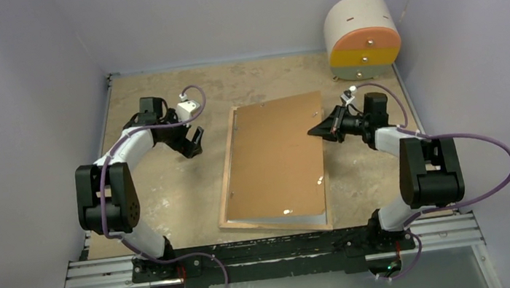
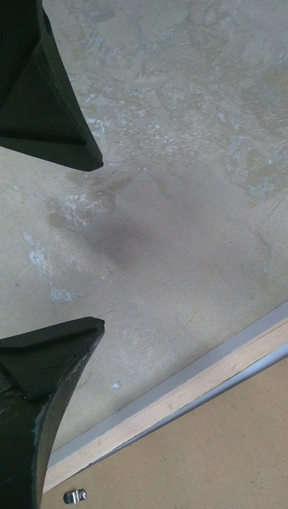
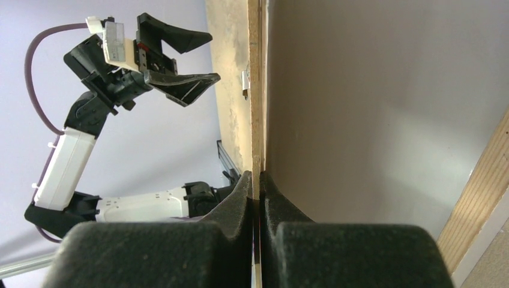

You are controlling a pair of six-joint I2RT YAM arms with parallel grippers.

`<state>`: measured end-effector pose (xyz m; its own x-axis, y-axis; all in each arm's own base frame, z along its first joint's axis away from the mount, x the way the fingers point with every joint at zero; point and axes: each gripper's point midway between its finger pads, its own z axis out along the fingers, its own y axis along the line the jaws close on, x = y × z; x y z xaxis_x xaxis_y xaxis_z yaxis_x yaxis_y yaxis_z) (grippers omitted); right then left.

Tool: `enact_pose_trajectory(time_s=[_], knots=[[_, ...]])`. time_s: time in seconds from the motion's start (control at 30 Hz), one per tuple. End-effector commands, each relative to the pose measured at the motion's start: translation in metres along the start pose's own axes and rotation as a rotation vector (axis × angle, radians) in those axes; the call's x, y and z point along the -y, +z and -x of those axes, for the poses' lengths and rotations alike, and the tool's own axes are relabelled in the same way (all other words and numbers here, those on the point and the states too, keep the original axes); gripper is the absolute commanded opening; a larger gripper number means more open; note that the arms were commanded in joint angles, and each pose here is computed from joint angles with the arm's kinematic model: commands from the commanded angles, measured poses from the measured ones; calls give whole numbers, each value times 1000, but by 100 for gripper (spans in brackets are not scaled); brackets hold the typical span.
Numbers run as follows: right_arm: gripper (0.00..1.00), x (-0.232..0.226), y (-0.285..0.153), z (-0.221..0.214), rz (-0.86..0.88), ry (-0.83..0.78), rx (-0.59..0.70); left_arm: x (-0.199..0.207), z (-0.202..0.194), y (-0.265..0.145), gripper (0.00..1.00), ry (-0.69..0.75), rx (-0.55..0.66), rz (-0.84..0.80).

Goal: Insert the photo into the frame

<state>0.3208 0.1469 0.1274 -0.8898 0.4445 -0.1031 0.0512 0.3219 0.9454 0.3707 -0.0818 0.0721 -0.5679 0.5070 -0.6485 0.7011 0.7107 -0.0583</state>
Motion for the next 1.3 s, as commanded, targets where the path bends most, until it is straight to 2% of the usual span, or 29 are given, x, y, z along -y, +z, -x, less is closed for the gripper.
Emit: enact_pose_trajectory(time_s=[0.0,0.73,1.07,1.27], knots=[[0,-8,-1,-9,38,8,-36,-3,2,2,100,43,7,15],[0,-6,-2,-19,21,-2,-50,1,4,0,100,47,19,17],[0,1,23,-22,-60,-62,-96,7,-10,16,100,67,-49,26],[1,9,27,-20,-105,-68,-78,7,-18,22,100,83,-78,38]])
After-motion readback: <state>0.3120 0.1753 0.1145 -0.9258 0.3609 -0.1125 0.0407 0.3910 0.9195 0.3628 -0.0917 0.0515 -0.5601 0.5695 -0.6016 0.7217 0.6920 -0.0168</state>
